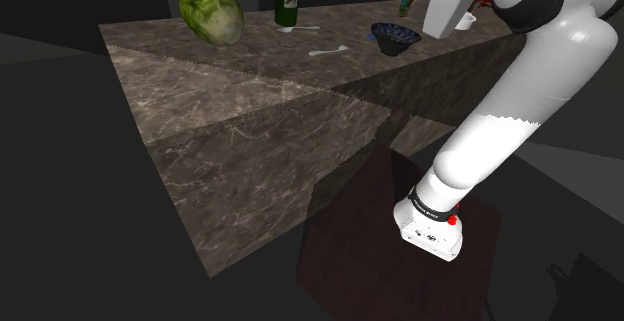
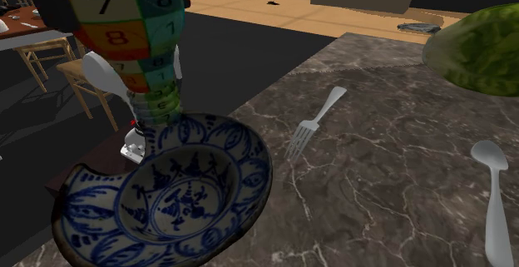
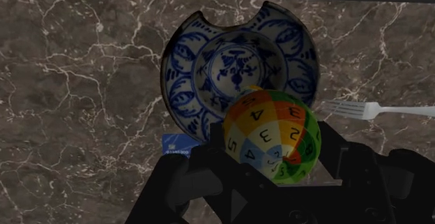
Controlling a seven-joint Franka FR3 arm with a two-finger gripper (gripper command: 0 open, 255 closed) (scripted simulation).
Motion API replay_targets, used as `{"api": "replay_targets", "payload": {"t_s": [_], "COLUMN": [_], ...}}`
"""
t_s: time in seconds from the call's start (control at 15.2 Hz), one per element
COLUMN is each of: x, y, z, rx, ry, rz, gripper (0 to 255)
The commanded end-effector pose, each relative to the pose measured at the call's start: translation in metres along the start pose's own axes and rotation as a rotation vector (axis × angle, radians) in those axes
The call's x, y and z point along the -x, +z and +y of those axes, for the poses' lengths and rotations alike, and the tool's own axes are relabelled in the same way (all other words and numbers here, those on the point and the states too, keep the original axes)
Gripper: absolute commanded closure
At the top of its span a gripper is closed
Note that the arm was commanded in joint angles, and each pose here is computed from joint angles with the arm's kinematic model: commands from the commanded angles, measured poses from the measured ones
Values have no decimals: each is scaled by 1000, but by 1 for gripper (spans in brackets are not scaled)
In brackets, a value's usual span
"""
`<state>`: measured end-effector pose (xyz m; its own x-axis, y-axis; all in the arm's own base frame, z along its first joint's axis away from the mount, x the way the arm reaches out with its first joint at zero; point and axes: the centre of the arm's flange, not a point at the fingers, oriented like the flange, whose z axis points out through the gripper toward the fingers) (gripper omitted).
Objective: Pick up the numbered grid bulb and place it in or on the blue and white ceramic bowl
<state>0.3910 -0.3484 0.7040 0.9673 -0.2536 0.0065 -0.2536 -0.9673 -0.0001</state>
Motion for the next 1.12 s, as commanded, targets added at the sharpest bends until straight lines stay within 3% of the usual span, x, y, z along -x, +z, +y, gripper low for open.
{"api": "replay_targets", "payload": {"t_s": [0.0, 0.46, 0.99, 1.06], "x": [1, 1, 1, 1], "y": [10, 47, 47, 47], "z": [0, 0, 0, 0], "rx": [0, 0, 0, 0], "ry": [0, 0, 0, 0], "rz": [1, 1, 1, 1], "gripper": [255, 255, 255, 0]}}
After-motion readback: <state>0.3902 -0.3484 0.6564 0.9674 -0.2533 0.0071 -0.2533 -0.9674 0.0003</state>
